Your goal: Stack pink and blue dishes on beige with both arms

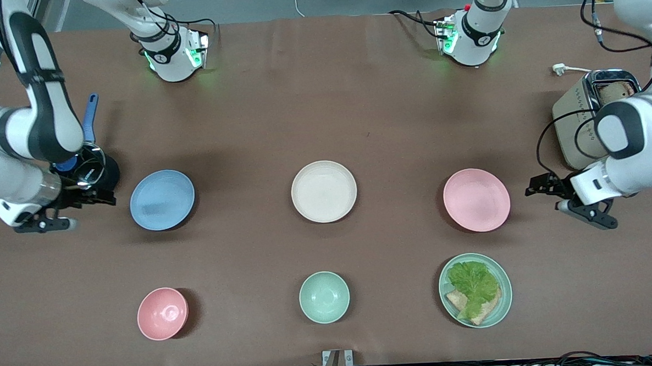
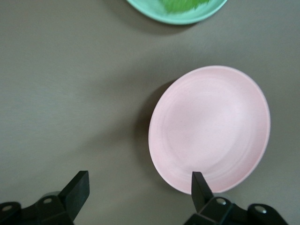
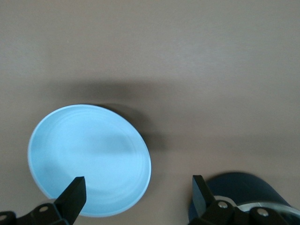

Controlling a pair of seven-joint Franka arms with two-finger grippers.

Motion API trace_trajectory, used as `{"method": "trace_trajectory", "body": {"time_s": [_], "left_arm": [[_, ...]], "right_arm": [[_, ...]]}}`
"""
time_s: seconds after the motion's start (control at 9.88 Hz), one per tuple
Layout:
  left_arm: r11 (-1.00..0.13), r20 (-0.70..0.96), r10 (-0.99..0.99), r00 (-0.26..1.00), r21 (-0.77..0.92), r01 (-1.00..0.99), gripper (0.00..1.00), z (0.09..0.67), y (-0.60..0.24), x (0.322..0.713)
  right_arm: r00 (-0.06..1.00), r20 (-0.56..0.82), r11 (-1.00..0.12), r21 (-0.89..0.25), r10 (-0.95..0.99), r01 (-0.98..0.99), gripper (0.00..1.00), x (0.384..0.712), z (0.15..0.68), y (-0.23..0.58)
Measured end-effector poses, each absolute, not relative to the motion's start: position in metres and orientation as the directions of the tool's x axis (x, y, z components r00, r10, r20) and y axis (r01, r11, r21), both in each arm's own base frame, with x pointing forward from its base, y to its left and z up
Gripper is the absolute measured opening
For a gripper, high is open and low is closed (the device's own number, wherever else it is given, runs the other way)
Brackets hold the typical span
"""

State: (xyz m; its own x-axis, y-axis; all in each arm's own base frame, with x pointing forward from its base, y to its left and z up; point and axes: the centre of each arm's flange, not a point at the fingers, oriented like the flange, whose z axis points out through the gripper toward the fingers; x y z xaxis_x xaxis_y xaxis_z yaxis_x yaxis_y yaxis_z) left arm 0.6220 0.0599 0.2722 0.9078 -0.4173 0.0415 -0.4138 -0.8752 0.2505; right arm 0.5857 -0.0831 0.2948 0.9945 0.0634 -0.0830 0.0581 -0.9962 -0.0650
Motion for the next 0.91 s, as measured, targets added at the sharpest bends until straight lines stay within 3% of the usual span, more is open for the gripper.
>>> {"method": "trace_trajectory", "body": {"time_s": [0.1, 0.2, 0.51, 0.81, 0.91], "left_arm": [[-0.872, 0.030, -0.420, 0.907, 0.264, -0.412, 0.93, 0.252, 0.058, 0.622], [-0.869, 0.020, -0.423, 0.906, 0.275, -0.412, 0.75, 0.237, 0.055, 0.622], [-0.869, 0.022, -0.404, 0.914, 0.302, -0.392, 0.57, 0.201, 0.045, 0.622], [-0.869, 0.011, -0.401, 0.916, 0.314, -0.384, 0.41, 0.182, 0.043, 0.622], [-0.867, 0.015, -0.404, 0.915, 0.313, -0.388, 0.23, 0.183, 0.040, 0.623]], "right_arm": [[0.991, -0.081, -0.989, -0.115, 0.104, 0.095, 1.00, 0.582, 0.265, -0.084], [0.987, -0.079, -0.977, -0.172, 0.137, 0.122, 1.00, 0.577, 0.243, -0.092], [0.986, -0.027, -0.928, -0.342, 0.164, 0.145, 1.00, 0.555, 0.195, -0.118], [0.989, -0.038, -0.925, -0.361, 0.141, 0.118, 0.96, 0.546, 0.178, -0.122], [0.990, -0.040, -0.924, -0.366, 0.132, 0.109, 0.89, 0.544, 0.176, -0.123]]}}
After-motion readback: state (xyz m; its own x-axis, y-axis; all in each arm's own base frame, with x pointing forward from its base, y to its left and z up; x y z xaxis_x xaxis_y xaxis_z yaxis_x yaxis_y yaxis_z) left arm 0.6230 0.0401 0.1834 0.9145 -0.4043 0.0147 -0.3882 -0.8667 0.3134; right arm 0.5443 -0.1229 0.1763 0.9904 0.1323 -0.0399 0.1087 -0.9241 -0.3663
